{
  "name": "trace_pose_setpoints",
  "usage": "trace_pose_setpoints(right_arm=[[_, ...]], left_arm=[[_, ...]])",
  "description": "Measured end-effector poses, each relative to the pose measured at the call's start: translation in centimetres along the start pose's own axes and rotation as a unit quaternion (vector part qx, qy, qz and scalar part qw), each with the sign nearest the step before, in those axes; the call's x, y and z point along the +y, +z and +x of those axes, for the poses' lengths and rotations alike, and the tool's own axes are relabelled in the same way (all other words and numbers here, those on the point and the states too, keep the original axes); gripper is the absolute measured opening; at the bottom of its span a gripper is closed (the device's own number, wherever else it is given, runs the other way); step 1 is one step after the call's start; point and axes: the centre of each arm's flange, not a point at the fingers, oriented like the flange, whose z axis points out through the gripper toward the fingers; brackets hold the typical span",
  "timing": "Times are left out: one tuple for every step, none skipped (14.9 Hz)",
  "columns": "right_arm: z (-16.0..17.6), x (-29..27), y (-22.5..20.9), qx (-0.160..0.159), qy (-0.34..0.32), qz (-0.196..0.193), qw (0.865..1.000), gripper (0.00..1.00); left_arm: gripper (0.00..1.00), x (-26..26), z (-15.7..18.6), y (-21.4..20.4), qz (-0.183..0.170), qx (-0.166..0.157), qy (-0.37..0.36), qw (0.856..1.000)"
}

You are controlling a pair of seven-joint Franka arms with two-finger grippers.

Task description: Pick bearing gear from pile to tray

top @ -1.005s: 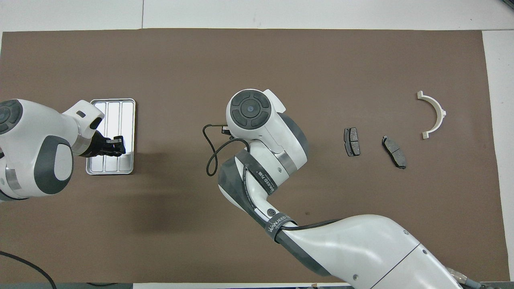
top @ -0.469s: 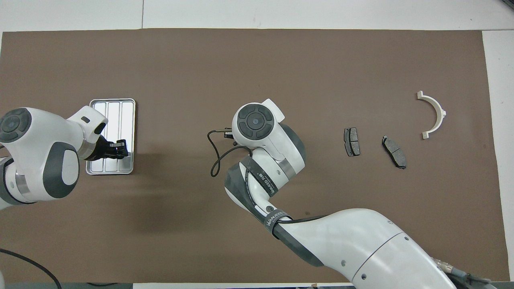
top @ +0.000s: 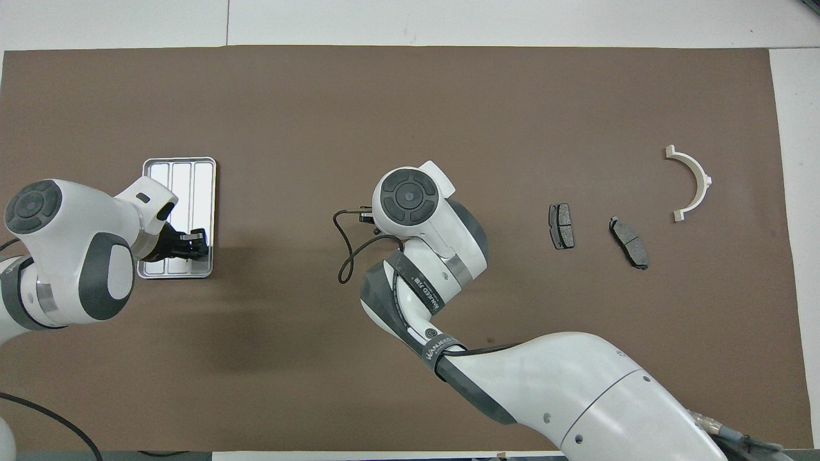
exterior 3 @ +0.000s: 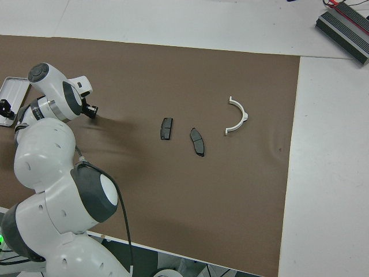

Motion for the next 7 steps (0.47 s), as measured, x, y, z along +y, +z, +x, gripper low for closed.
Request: trace_pose_setpoints(right_arm=[[0.0, 0.0, -0.1, 0.000, 0.001, 0.000, 1.000, 0.48], [0.1, 0.0, -0.3, 0.002, 0.002, 0.001, 1.000, 0.58], [0.4, -0.1, -0.7, 0.004, 0.006, 0.003, 1.000, 0.67], [0.9, 0.0, -1.4, 0.006, 0.010, 0.003, 1.000, 0.80], [1.6, 0.3, -2.4, 0.010, 0.015, 0.002, 1.000, 0.90], [2.5, 0.8, -3.5, 0.014, 0.021, 0.002, 1.000, 0.99], [3.7, 1.7, -4.9, 0.022, 0.026, 0.003, 0.999, 1.00]], left_arm=[[0.35, 0.0, 0.0, 0.1, 0.000, 0.001, 0.000, 1.000], [0.35, 0.0, 0.1, 0.1, 0.000, 0.002, 0.000, 1.000], [0.35, 0.0, 0.1, 0.2, 0.000, 0.003, 0.000, 1.000], [0.35, 0.0, 0.1, 0.2, 0.000, 0.003, 0.000, 1.000], [0.35, 0.0, 0.1, 0.2, 0.000, 0.003, 0.000, 1.000], [0.35, 0.0, 0.1, 0.2, 0.000, 0.003, 0.000, 1.000], [0.35, 0.0, 0.1, 0.2, 0.000, 0.003, 0.000, 1.000]])
